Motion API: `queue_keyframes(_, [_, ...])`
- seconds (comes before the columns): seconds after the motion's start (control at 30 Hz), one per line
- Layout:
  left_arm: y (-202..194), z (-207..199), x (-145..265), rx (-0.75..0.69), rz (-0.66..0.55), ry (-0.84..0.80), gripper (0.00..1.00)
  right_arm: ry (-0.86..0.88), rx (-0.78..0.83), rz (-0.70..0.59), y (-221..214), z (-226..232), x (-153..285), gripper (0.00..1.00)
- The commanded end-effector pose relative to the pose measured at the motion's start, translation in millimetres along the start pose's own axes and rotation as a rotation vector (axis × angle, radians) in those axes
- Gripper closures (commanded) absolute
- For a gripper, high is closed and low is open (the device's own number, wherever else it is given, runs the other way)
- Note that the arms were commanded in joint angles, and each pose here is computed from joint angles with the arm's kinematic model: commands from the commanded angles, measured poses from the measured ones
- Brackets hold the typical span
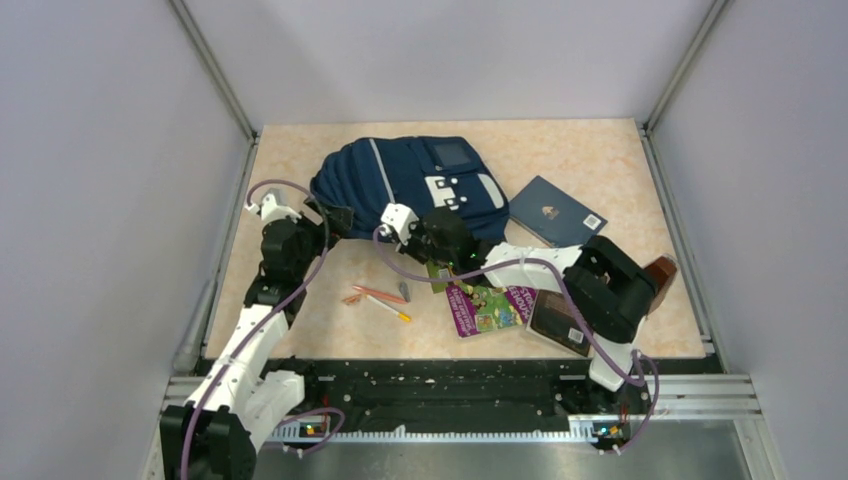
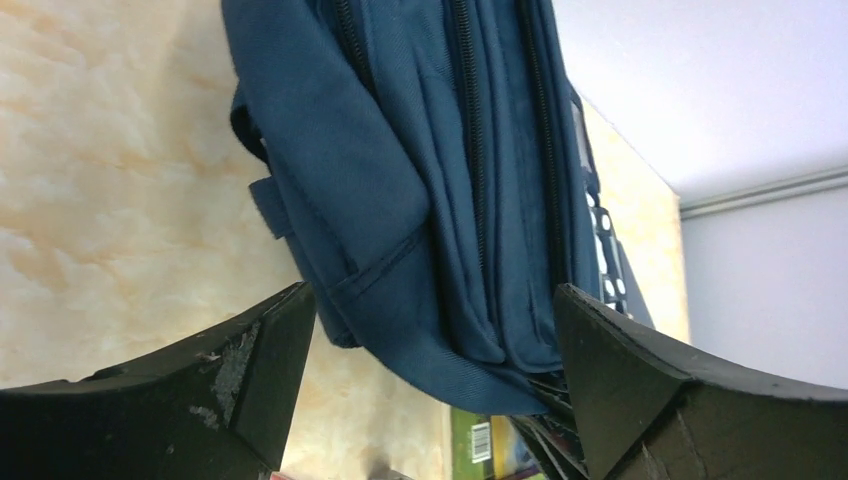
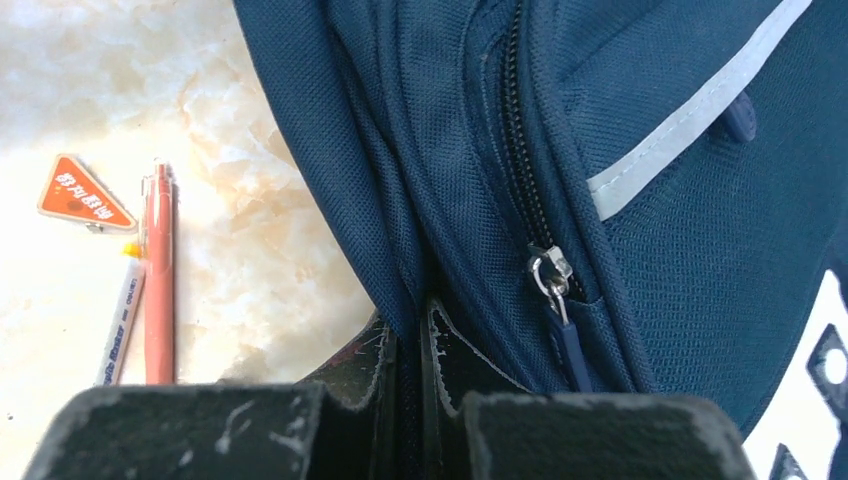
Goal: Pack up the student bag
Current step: Adjust the student bag at the center of the board.
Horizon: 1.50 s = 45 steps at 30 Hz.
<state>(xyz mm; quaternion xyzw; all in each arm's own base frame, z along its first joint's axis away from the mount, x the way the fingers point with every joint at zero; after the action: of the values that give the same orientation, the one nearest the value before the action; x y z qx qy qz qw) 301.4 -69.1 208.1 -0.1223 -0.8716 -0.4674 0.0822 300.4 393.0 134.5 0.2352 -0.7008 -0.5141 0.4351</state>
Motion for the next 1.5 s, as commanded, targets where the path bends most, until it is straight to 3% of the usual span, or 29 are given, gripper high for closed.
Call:
queue_keyframes(0.0, [8.6,12.4,2.6,-0.065,-0.056,0.064,0.07,-0.015,0.082,-0.202,85.2,-2.4,-1.3,1.00])
queue_keyframes(0.2, [-13.9,8.7,-4.9,-0.161,0.058,-0.020,0.14,-0.148,0.254,-0.140,116.3,-31.0,8.6,1.00])
queue_keyframes(0.37, [-43.8,1.1,-15.6,-0.218,0.323,-0.082,0.20,-0.314,0.316,0.013,91.0,-66.3,19.2,1.00])
queue_keyframes(0.47, [-52.8,-4.1,-18.8,-0.207,0.353,-0.128,0.23,-0.312,0.251,0.023,74.5,-68.9,31.8,0.98])
queue_keyframes(0.53, [-51.9,-6.6,-15.8,-0.204,0.352,-0.134,0.22,-0.289,0.165,0.004,67.4,-65.8,43.3,0.76])
queue_keyframes(0.6, [-46.1,-10.1,-9.0,-0.202,0.335,-0.136,0.18,-0.282,0.094,-0.019,63.2,-63.9,57.8,0.44])
queue_keyframes(0.63, [-42.0,-12.4,-4.5,-0.202,0.321,-0.138,0.16,-0.285,0.045,-0.026,59.8,-63.6,65.0,0.32])
queue_keyframes(0.73, [-23.6,-24.1,13.7,-0.208,0.272,-0.154,0.08,-0.311,-0.118,-0.066,57.3,-66.1,90.4,0.19])
queue_keyframes(0.9, [13.9,-56.3,42.5,-0.238,0.181,-0.250,0.05,-0.377,-0.409,-0.089,31.8,-74.1,124.5,0.17])
queue_keyframes(1.07, [45.1,-81.0,49.3,-0.318,0.172,-0.302,0.05,-0.426,-0.565,-0.062,-8.7,-78.1,133.8,0.18])
queue_keyframes(1.27, [47.9,-81.0,29.3,-0.371,0.219,-0.290,0.05,-0.363,-0.600,-0.044,-37.3,-68.5,116.3,0.21])
queue_keyframes(1.47, [43.8,-38.4,24.5,-0.502,0.201,-0.085,0.05,-0.284,-0.544,0.020,-62.1,-61.2,85.8,0.27])
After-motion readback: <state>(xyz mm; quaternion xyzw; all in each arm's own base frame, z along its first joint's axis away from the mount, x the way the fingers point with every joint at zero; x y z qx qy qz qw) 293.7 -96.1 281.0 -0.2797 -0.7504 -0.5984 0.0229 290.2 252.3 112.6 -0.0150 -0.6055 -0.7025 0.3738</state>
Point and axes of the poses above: each gripper's point midway between its finger pads, its own x axis back along the fingers, its own z axis along the line the jaws close on, y = z × x, the point moved 3 cm from there along x, back along the fingers, and after that the axes turned 12 degrees about -x, right-handed, at the moved point
